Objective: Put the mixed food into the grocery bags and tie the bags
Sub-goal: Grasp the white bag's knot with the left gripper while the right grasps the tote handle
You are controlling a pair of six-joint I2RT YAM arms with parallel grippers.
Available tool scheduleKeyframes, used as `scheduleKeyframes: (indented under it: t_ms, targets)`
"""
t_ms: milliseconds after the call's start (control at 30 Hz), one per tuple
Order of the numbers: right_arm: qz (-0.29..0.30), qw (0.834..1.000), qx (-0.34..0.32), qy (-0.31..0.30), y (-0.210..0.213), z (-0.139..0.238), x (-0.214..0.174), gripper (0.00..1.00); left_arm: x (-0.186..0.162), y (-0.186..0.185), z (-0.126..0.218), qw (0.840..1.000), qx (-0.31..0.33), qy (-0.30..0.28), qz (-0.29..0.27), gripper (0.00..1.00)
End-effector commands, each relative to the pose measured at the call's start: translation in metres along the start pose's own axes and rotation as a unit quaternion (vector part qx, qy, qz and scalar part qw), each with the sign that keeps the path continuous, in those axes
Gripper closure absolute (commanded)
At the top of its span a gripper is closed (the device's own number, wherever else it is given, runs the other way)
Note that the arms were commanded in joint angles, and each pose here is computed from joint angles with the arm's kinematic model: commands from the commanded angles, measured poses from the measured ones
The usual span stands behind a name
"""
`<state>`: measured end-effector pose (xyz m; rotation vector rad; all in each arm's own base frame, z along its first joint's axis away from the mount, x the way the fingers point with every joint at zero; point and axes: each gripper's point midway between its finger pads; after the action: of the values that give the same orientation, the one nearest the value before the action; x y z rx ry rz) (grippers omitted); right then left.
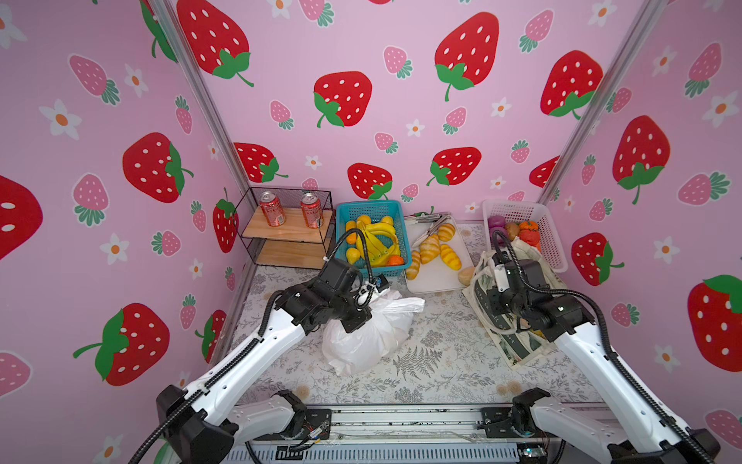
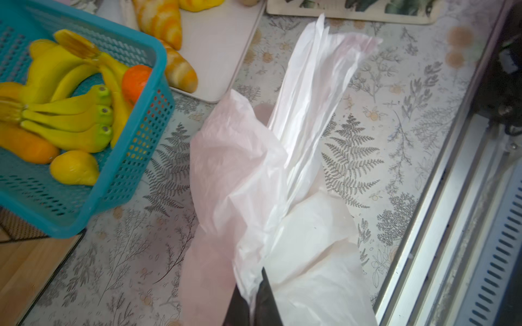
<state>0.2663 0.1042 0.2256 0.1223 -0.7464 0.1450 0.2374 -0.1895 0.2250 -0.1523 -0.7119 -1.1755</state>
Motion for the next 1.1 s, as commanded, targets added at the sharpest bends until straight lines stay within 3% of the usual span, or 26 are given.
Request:
scheduleKeyframes:
  t_ms: [0,167,500,833,933,1067]
  targets:
    - [0.001,0.996,0.088,-0.009,0.03,0.016,0.012,0.98,0.0,0.025,0.021,0.995,0.066,-0.033,0.067,1.0]
    - [-0.005,0.985,0.171,-0.029,0.067,0.032,0.026,1.0,-0.01,0.062,0.05,0.975,0.153,-0.07,0.147,1.0]
    - [0.018,0.962,0.271,-0.023,0.161,0.043,0.021,1.0,-0.043,0.121,0.099,0.919,0.283,-0.064,0.266,1.0]
    - [0.029,0.916,0.4,-0.01,0.292,0.049,0.016,0.97,-0.028,0.154,0.155,0.877,0.333,-0.102,0.331,1.0]
    - [0.031,0.907,0.42,-0.01,0.317,0.045,0.019,0.89,-0.018,0.155,0.17,0.867,0.331,-0.121,0.353,1.0]
    - [0.041,0.909,0.414,-0.023,0.321,0.041,0.029,0.65,0.004,0.148,0.192,0.856,0.31,-0.175,0.375,1.0]
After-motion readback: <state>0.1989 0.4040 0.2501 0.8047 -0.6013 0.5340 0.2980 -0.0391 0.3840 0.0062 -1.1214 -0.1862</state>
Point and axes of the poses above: each gripper's point midway between its finger pads, its own z axis back along the fingers, its own y axis along the line the jaws close on, x = y × z, and after that the axes turned 11 degrees about -z, right-handed
